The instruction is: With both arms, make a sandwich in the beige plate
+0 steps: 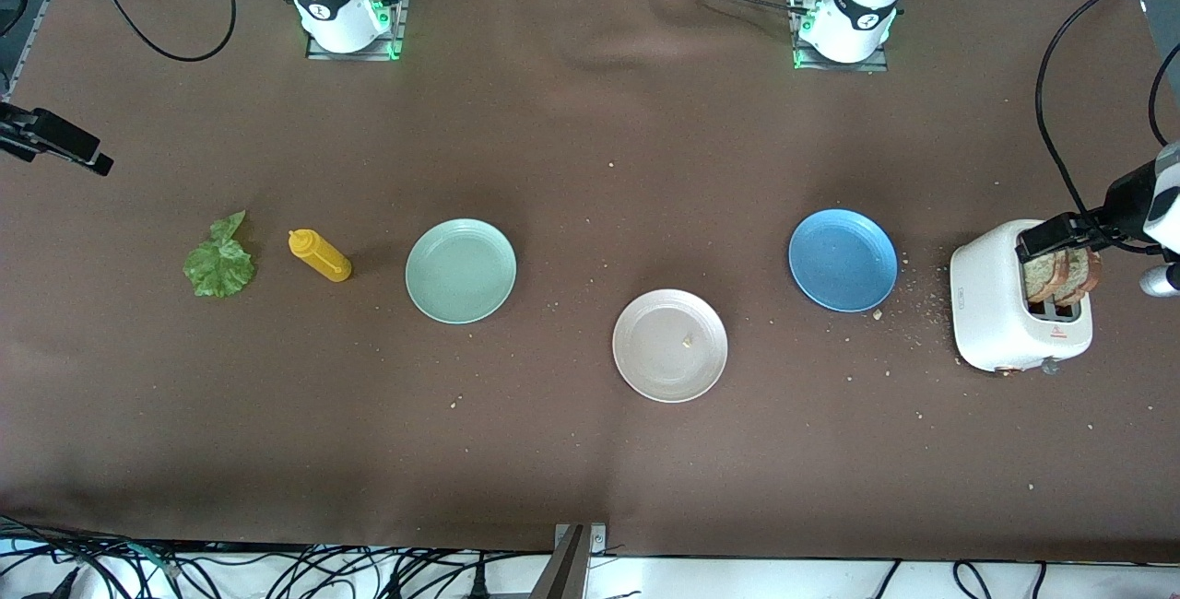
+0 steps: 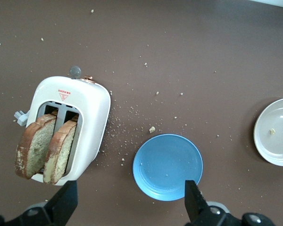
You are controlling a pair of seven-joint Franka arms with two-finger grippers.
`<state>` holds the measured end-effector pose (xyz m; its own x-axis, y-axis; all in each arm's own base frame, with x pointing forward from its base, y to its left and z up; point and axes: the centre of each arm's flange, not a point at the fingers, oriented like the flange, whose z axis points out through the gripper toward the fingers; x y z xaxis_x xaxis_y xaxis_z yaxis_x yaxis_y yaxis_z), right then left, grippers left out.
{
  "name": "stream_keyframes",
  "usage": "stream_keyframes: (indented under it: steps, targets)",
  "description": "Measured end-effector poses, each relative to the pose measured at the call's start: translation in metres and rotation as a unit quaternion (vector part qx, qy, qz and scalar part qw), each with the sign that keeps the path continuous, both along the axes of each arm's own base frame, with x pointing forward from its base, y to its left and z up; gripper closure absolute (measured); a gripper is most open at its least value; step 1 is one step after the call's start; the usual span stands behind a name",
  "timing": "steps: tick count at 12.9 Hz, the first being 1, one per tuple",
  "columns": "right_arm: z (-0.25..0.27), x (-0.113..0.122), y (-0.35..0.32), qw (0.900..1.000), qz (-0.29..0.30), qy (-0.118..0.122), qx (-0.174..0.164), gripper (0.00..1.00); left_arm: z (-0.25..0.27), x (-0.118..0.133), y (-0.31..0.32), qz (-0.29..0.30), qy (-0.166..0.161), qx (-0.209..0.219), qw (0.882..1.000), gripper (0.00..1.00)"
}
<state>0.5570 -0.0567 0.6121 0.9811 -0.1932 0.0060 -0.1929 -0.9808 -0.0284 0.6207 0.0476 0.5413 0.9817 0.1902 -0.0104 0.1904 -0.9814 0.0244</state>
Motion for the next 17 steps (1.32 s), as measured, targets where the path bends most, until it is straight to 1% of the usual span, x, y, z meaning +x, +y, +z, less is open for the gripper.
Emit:
stream_keyframes:
  steps: [6, 17]
  targets:
    - [0.000, 0.000, 0.001, 1.000, 0.000, 0.000, 0.000, 0.00, -0.007, 0.001, 0.015, 0.012, 0.005, 0.001, 1.000, 0.00]
    - [0.000, 0.000, 0.001, 1.000, 0.000, 0.000, 0.000, 0.00, -0.007, 0.001, 0.011, 0.009, 0.005, 0.000, 1.000, 0.00]
